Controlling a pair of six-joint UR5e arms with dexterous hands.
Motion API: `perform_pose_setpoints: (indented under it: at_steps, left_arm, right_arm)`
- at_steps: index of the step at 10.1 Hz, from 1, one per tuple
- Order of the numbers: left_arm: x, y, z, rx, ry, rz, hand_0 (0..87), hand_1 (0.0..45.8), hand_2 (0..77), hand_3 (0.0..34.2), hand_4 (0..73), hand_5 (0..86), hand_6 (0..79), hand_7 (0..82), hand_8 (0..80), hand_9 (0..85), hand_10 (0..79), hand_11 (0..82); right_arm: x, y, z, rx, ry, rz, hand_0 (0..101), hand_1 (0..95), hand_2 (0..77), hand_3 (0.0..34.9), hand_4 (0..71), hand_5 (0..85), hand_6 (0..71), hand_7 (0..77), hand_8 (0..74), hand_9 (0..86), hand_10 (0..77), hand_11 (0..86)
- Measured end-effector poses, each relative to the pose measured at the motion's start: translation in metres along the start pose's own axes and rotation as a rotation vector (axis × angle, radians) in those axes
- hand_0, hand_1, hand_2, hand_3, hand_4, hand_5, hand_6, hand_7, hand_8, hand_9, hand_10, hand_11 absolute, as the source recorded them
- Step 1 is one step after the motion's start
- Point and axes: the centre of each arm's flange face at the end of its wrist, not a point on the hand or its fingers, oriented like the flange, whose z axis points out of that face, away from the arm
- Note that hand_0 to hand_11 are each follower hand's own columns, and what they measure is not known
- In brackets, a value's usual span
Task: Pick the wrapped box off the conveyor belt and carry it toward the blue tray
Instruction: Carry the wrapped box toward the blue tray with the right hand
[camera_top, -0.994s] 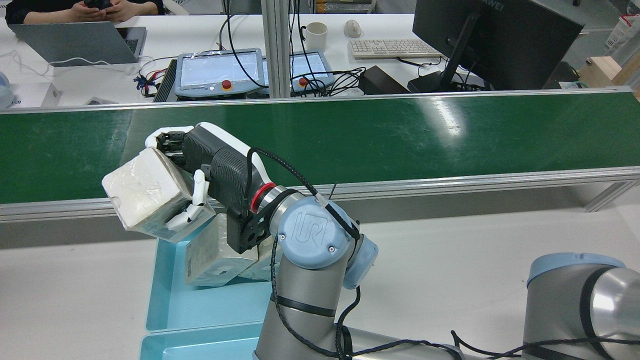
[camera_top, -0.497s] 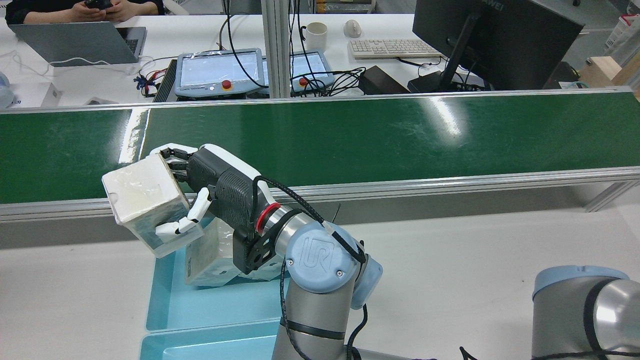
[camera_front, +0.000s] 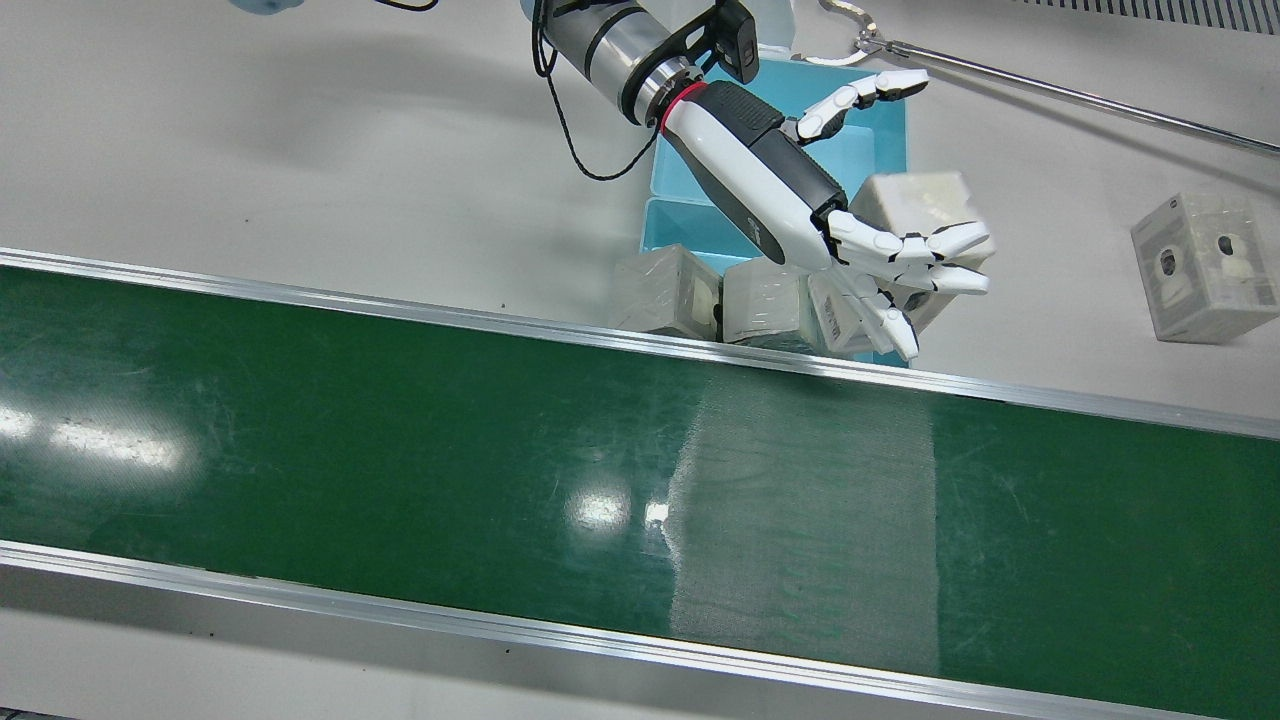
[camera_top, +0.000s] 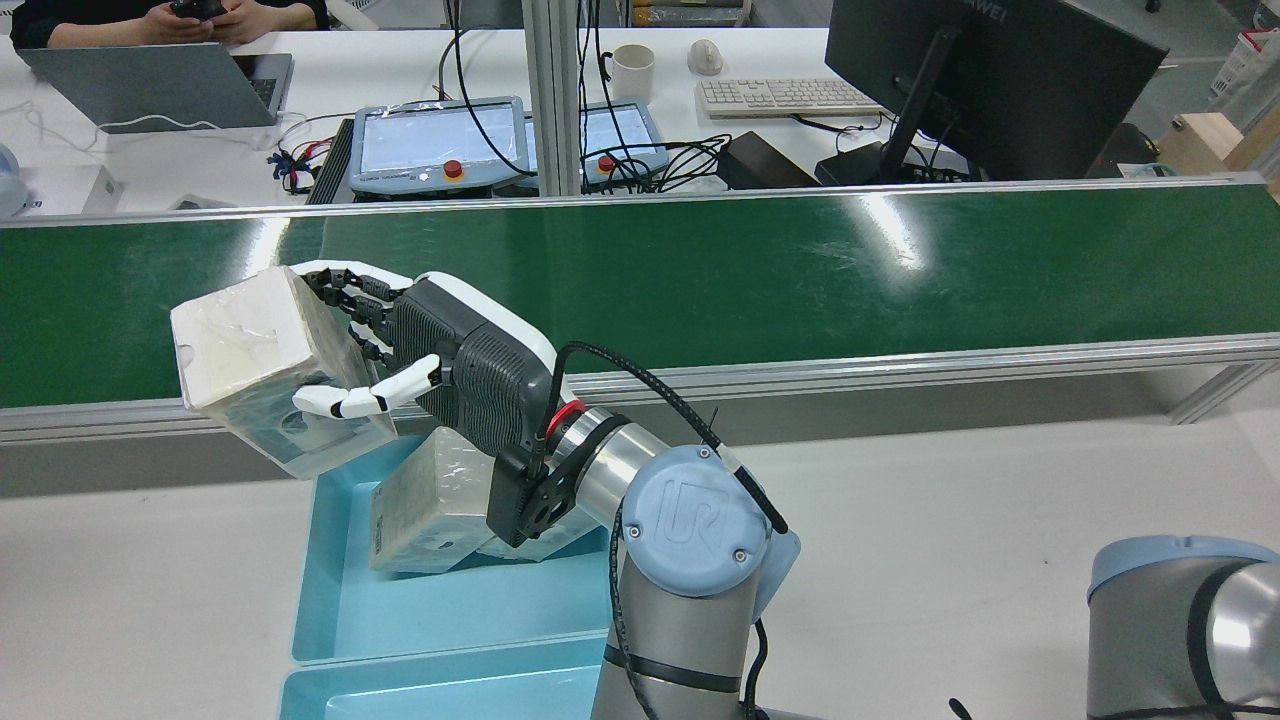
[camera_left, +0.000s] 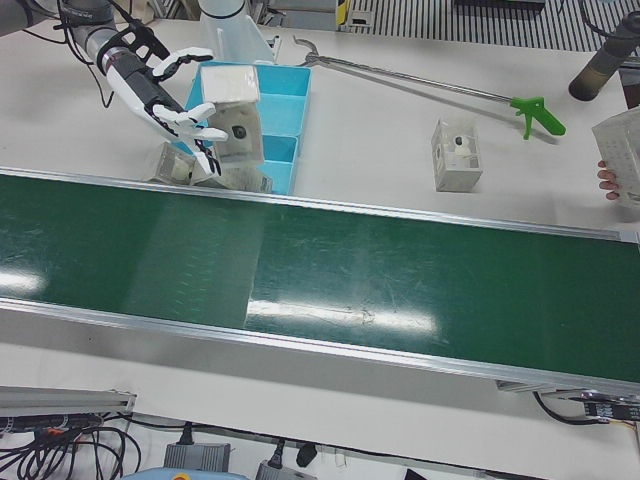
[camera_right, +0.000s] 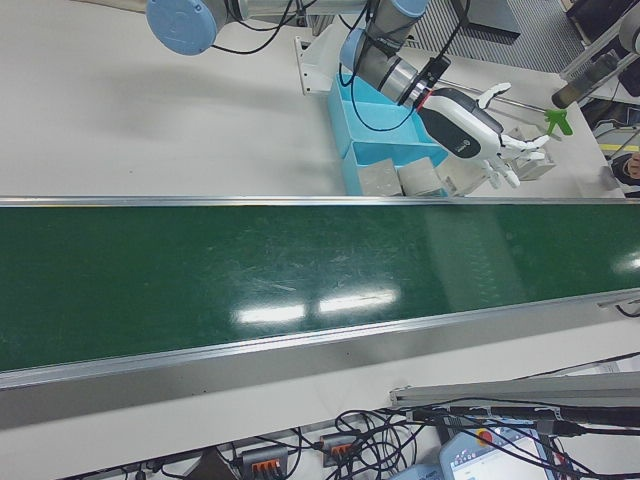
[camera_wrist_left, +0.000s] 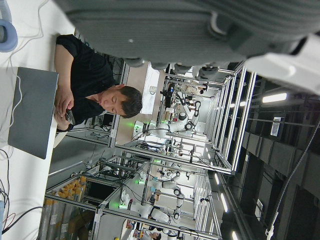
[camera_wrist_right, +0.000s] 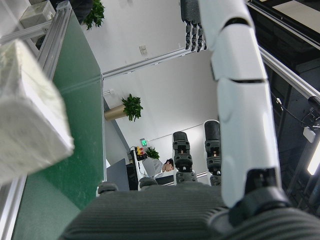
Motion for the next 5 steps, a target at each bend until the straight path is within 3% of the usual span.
perform_pose_setpoints:
  at_steps: [1, 2, 3, 5]
  left_arm:
    - [0.000, 0.000, 0.000, 0.000, 0.000, 0.000, 0.0, 0.0, 0.5, 0.0, 0.0, 1.1, 0.5, 0.0, 0.5, 0.0, 0.5, 0.5]
    - [0.000, 0.000, 0.000, 0.000, 0.000, 0.000, 0.0, 0.0, 0.5, 0.0, 0.0, 1.1, 0.5, 0.0, 0.5, 0.0, 0.5, 0.5]
    - [0.000, 0.000, 0.000, 0.000, 0.000, 0.000, 0.0, 0.0, 0.5, 0.0, 0.0, 1.1, 0.5, 0.0, 0.5, 0.0, 0.5, 0.5]
    - [0.000, 0.000, 0.000, 0.000, 0.000, 0.000, 0.0, 0.0, 0.5, 0.0, 0.0, 1.1, 0.5, 0.5, 0.5, 0.0, 0.5, 0.5]
  right_arm:
    - [-0.004, 0.001, -0.001, -0.003, -0.005, 0.000, 52, 18.5, 14.2, 18.0, 12.5, 26.7, 6.5, 10.4, 0.0, 1.6, 0.0, 0.5]
    - [-0.008, 0.001, -0.003, -0.004, -0.008, -0.001, 52, 18.5, 14.2, 18.0, 12.5, 26.7, 6.5, 10.4, 0.0, 1.6, 0.0, 0.5]
    - [-0.014, 0.000, -0.005, -0.004, -0.014, -0.006, 51, 16.9, 7.6, 22.0, 12.0, 27.8, 6.5, 11.4, 0.0, 1.1, 0.0, 0.5]
    - [-0.030, -0.009, -0.012, 0.007, -0.032, -0.021, 51, 16.9, 7.6, 21.4, 12.0, 30.5, 6.5, 11.4, 0.0, 1.1, 0.0, 0.5]
